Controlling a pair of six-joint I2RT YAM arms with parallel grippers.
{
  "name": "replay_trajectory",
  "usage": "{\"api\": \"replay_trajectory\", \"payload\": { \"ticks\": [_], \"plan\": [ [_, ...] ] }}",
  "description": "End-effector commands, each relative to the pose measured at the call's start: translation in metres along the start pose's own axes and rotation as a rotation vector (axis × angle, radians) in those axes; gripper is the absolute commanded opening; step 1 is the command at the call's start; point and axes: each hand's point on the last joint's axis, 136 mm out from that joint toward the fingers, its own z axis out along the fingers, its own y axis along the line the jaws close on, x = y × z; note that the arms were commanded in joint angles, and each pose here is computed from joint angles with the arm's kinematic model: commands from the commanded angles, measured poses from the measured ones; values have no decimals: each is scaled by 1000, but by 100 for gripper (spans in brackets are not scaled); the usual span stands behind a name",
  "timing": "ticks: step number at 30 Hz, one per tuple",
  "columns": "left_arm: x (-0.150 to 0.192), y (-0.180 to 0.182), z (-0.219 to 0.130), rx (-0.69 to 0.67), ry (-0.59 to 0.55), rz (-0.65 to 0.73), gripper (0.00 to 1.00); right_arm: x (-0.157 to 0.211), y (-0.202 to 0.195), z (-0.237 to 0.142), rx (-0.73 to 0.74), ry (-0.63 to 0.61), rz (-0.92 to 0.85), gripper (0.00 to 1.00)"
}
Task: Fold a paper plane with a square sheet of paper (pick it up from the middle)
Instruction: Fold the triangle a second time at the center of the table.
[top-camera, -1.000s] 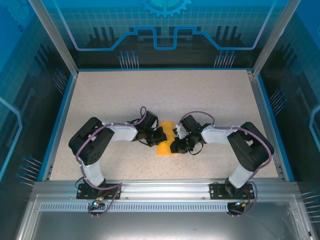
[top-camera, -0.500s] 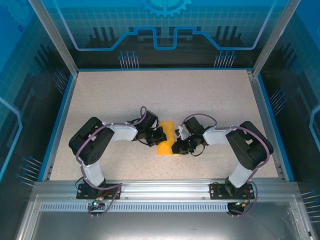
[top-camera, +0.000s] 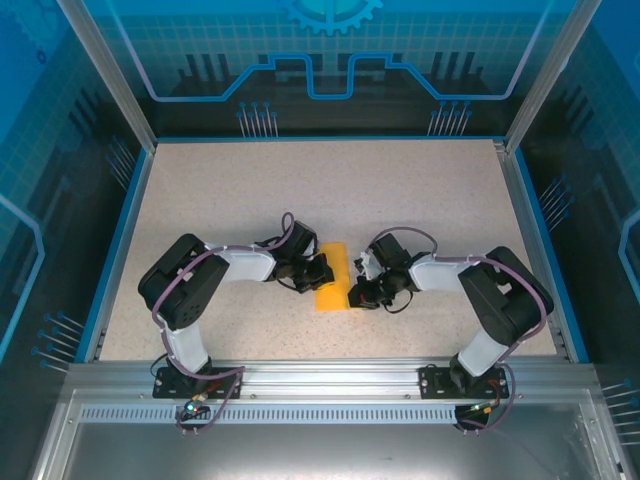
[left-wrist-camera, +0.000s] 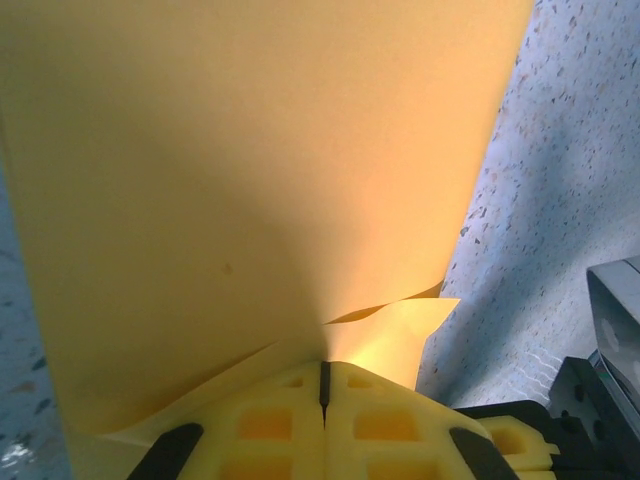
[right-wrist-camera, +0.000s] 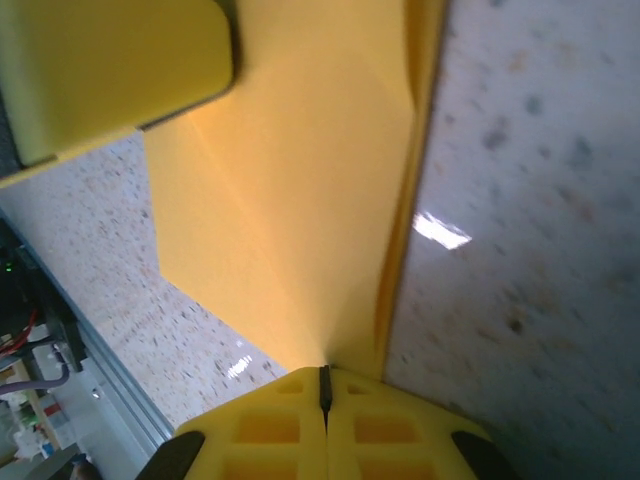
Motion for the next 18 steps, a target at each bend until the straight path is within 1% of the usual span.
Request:
{"api": "replay_trajectory", "payload": {
  "ticks": [1,6,11,13,15,18],
  "plan": [
    [6,26,7,-95,24,-33,5,8,-4,-13,67,2,32,6],
    [6,25,8,-90,26,-30,5,-10,23,-23,19,-48,-5,8],
    [5,24,8,-90,25,-31,6,-26,44,-15,-9,-54,-33,10],
    [5,24,8,-88,26,-29,6,-27,41,-6,21,-34,-30,10],
    [5,23,8,-87,24,-28,6,-25,27,3,67,-10,1,10],
    [4,22,7,-85,22,-29,5,-17,9,16,93,26,36,9]
  ]
}}
